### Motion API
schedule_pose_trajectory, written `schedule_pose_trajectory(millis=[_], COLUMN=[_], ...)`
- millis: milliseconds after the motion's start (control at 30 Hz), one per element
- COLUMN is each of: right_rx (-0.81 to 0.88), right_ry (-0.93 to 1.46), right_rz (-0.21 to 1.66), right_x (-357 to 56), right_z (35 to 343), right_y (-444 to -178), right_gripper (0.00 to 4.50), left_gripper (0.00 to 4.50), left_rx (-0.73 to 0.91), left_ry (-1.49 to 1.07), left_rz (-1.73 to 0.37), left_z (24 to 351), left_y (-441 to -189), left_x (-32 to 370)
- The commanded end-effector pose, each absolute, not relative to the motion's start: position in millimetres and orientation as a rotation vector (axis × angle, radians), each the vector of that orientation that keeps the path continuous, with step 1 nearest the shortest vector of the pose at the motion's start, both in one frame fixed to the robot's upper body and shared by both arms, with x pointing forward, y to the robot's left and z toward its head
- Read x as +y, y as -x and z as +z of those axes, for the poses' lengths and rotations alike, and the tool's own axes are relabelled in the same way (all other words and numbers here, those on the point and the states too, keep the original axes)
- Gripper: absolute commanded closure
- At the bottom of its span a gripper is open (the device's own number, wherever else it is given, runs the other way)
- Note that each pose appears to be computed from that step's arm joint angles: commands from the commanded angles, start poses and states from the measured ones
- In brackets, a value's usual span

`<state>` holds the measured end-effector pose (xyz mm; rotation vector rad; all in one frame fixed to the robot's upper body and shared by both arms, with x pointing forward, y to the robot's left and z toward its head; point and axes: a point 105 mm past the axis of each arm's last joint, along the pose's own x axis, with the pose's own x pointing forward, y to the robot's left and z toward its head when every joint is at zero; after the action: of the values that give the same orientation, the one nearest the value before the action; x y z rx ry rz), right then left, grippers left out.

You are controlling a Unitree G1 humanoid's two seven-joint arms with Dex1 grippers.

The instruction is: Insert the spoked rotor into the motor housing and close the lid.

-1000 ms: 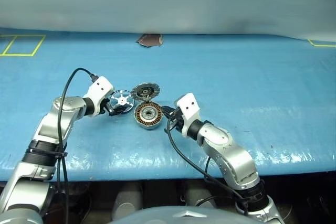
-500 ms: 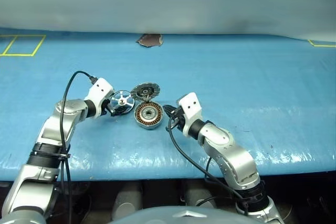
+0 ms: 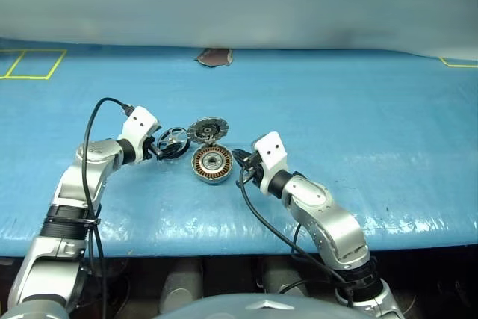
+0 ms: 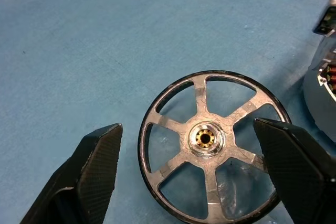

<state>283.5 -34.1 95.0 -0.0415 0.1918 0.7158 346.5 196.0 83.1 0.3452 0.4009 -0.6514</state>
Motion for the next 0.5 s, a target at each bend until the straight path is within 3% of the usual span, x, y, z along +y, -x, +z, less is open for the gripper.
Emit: schedule_pose_trajectory(millis=[33, 467, 500], right_rx=[0.156, 0.149, 0.149], right_ry=[0.031, 0.024, 0.025], right_rz=[0.703, 0.672, 0.671], right_x=[-35.2, -39.4, -39.5], right_z=[104.5, 105.8, 105.9], right_y=[-286.3, -287.9, -288.1], right_gripper=[4.50, 4.50, 4.50], left_gripper=[1.60, 1.60, 1.78], left_rx=[0.396, 0.519, 0.529], left_ry=[-0.364, -0.380, -0.382], left_rz=[-0.699, -0.725, -0.724], left_z=[85.7, 63.7, 61.6], left_y=[-344.9, -335.5, -334.3], left_x=[183.9, 185.3, 186.0])
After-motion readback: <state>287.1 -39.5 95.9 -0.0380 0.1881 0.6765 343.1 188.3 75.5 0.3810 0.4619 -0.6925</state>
